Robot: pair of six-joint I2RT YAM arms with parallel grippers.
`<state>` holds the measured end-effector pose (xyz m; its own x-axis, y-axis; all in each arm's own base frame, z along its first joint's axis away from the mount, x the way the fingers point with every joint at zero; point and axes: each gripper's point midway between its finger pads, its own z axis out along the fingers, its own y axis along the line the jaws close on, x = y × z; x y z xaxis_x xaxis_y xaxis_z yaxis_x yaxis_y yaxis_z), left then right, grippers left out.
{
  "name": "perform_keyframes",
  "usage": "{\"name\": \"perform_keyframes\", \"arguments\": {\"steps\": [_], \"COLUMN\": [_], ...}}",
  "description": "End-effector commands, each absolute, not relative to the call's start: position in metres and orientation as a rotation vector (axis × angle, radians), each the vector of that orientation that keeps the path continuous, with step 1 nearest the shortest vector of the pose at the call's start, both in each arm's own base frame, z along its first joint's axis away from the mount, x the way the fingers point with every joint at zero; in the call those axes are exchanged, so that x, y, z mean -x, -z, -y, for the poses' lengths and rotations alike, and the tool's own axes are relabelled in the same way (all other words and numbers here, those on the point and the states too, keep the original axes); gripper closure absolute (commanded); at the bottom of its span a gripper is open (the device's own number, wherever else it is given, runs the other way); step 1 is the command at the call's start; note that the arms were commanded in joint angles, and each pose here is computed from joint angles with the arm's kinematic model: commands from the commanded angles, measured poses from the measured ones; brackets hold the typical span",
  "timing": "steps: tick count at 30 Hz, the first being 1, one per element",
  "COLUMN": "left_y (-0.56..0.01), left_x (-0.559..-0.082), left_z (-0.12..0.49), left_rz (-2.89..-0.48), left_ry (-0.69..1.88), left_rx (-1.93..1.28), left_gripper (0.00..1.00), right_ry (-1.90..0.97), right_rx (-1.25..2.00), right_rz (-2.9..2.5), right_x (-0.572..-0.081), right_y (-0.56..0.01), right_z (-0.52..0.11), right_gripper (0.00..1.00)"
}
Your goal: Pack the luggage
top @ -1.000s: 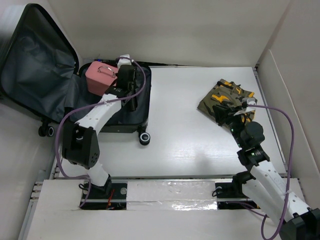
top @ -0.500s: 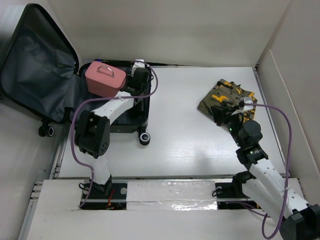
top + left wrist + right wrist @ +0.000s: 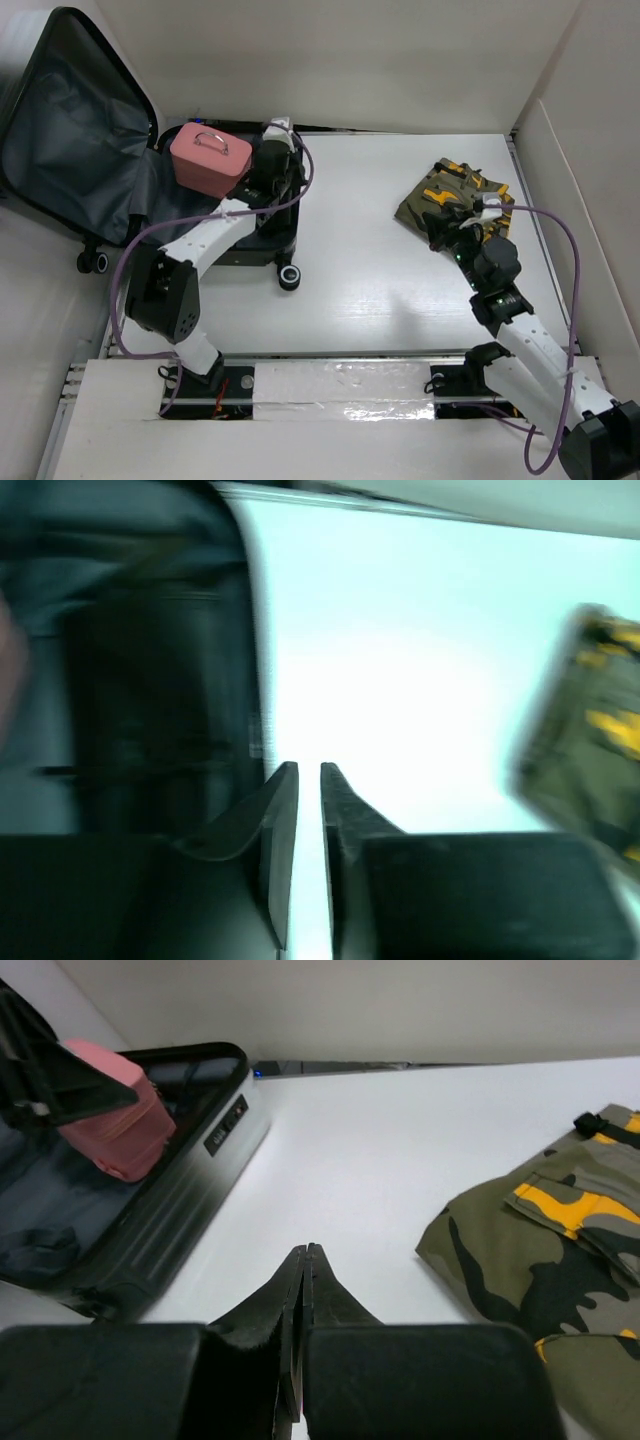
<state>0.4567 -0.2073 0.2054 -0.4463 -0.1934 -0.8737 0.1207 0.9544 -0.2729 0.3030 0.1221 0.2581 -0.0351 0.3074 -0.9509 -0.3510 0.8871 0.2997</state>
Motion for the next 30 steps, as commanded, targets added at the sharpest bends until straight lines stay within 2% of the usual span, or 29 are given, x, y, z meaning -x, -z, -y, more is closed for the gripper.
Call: {"name": "perform_keyframes", "arguments": {"steps": [1, 3, 8, 10, 11, 13, 14, 15, 16, 17, 21, 22, 27, 30], "left_y": [-0.242, -0.233, -0.216, -0.205, -0.207, -0.192, -0.198, -0.203, -0.188, -0.198, -0.189, -0.188, -0.182, -0.187], "left_x": [-0.422, -0.400, -0.353, -0.336, -0.332, -0.318, -0.313, -0.307, -0.297, -0.290, -0.266, -0.264, -0.257, -0.256], "left_z": [0.289, 0.329, 0.387, 0.402, 0.407, 0.411, 0.417, 0.415, 0.412, 0.415, 0.411, 0.410, 0.412, 0.410], "left_rz": [-1.892, -1.908, -1.916, -1.934, -1.916, -1.933, -1.905, -1.888, -1.905, -1.860, -1.865, -1.869, -1.872, -1.863], "left_ry": [0.723, 0.729, 0.736, 0.759, 0.793, 0.838, 0.893, 0.926, 0.933, 0.978, 1.014, 1.019, 1.051, 1.053], "left_rx": [-0.057, -0.133, -0.241, -0.271, -0.269, -0.282, -0.266, -0.266, -0.276, -0.271, -0.320, -0.329, -0.360, -0.364], "left_gripper": [0.94, 0.99, 1.00, 1.00, 1.00, 1.00, 1.00, 1.00, 1.00, 1.00, 1.00, 0.96, 0.91, 0.87], "right_ry": [-0.477, -0.409, -0.236, -0.197, -0.152, -0.096, -0.073, -0.049, -0.045, -0.055, -0.114, -0.125, -0.203, -0.252], "right_rx": [0.010, -0.065, -0.196, -0.256, -0.309, -0.424, -0.475, -0.567, -0.605, -0.650, -0.837, -0.857, -0.937, -0.962], "right_rz": [-1.486, -1.516, -1.626, -1.664, -1.704, -1.709, -1.719, -1.733, -1.738, -1.734, -1.744, -1.748, -1.773, -1.826], "right_x": [-0.312, -0.320, -0.338, -0.343, -0.346, -0.349, -0.349, -0.349, -0.350, -0.350, -0.347, -0.347, -0.359, -0.367], "right_y": [-0.276, -0.266, -0.230, -0.216, -0.201, -0.186, -0.177, -0.164, -0.158, -0.153, -0.123, -0.119, -0.100, -0.083], "right_z": [-0.116, -0.103, -0.073, -0.061, -0.046, -0.022, -0.010, 0.013, 0.024, 0.034, 0.082, 0.086, 0.105, 0.115], "right_gripper": [1.00, 1.00, 1.00, 0.94, 0.78, 0.54, 0.33, 0.26, 0.22, 0.19, 0.21, 0.22, 0.48, 0.53]}}
